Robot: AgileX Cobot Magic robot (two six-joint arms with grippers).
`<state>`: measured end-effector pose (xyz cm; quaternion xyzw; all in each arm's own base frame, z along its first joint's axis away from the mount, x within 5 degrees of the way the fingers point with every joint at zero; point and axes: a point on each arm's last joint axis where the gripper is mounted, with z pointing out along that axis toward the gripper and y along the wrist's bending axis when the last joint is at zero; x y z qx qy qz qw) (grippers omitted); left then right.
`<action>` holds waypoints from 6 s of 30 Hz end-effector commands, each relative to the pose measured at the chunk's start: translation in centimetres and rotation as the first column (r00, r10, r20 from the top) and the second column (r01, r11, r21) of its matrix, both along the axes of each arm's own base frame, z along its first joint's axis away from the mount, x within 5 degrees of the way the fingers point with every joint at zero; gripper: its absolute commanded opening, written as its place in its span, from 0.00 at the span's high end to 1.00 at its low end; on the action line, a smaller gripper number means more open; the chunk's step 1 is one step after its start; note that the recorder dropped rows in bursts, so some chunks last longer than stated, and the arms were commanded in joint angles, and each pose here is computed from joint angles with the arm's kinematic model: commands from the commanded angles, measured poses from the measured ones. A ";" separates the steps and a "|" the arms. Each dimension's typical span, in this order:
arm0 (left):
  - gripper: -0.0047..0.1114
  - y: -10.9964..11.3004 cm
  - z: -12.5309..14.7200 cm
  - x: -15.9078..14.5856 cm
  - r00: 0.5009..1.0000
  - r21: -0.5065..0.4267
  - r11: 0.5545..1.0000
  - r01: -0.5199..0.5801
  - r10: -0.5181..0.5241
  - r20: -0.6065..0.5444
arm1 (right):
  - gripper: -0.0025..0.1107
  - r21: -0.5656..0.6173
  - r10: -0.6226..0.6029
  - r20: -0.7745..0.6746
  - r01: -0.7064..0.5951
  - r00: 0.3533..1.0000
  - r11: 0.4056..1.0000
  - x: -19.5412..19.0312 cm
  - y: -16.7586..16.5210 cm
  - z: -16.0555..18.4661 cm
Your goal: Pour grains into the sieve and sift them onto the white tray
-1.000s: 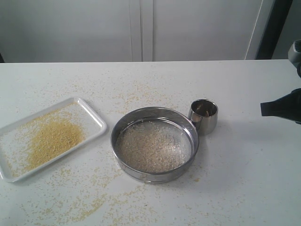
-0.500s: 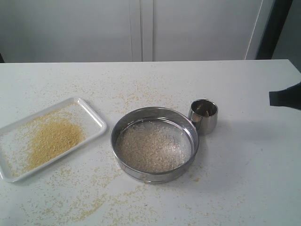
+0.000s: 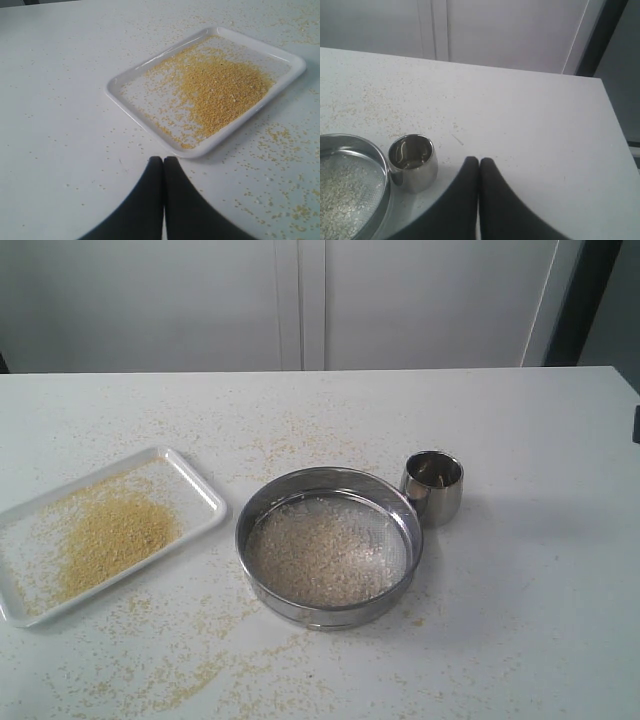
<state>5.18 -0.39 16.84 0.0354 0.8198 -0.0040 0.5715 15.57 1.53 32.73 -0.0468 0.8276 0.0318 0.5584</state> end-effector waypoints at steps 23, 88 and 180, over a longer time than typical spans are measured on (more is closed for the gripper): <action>0.96 0.0 -0.2 0.0 1.000 -0.010 1.000 -0.001 0.001 -0.007 | 0.98 0.015 0.004 0.172 -0.007 0.985 1.000 -7.0 -0.5 0.1; 0.96 0.0 -0.2 0.0 1.000 -0.010 1.000 -0.001 0.001 -0.007 | 0.98 0.045 -0.035 0.194 0.027 0.980 0.999 -10.2 -1.0 -12.4; 0.96 0.0 -0.2 0.0 1.000 -0.010 1.000 -0.001 0.001 -0.007 | 0.98 0.007 -0.039 0.137 0.038 0.990 0.999 -10.0 -1.2 -14.4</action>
